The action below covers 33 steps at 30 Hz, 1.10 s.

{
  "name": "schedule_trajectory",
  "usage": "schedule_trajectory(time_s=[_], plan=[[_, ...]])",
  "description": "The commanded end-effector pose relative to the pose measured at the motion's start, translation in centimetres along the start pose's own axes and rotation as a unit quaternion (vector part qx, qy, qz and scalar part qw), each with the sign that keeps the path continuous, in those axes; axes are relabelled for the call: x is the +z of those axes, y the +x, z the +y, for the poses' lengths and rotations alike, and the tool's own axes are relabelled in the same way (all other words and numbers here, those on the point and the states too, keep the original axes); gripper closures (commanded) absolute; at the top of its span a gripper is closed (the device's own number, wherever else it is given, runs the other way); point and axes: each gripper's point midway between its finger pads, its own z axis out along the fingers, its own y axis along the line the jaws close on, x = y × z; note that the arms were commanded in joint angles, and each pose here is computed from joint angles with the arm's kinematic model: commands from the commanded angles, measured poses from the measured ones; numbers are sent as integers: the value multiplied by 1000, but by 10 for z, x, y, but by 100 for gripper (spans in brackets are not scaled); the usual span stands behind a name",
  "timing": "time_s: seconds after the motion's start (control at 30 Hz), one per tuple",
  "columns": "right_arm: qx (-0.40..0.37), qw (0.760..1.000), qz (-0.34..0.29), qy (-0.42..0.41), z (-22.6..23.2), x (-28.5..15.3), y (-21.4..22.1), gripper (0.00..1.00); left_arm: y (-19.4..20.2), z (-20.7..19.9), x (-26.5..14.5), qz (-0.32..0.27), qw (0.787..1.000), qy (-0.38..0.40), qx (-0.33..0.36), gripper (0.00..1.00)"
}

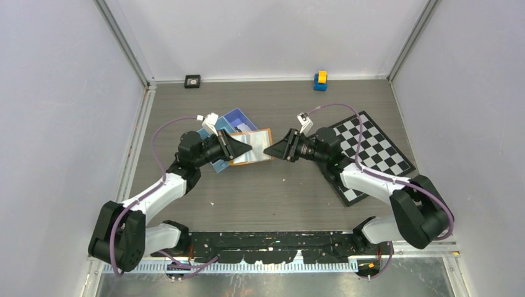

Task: Take the credit cards out of the card holder
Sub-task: Remove the credit card from the card holder.

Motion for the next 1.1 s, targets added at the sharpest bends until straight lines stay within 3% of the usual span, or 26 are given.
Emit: schedule_trajectory(time_s=[0.0, 0.17, 0.37, 0.53, 0.7, 1.07], plan=[[-42, 998, -51, 11, 14, -7, -26, 57, -23, -8, -9, -51, 998, -1, 27, 89], [-42, 998, -50, 15, 12, -7, -26, 73, -24, -7, -11, -53, 998, -2, 25, 89], [-39, 999, -29, 5, 12, -1, -23, 83, -21, -14, -6, -39, 999, 28, 15, 90], [-44, 999, -23, 2, 15, 1, -20, 82, -20, -19, -3, -30, 998, 47, 11, 90], [-45, 999, -24, -1, 17, -1, -20, 69, -19, -18, -2, -27, 999, 46, 8, 90], [-51, 998, -31, -20, 28, -6, -20, 65, -19, -19, -3, -27, 999, 46, 8, 91]])
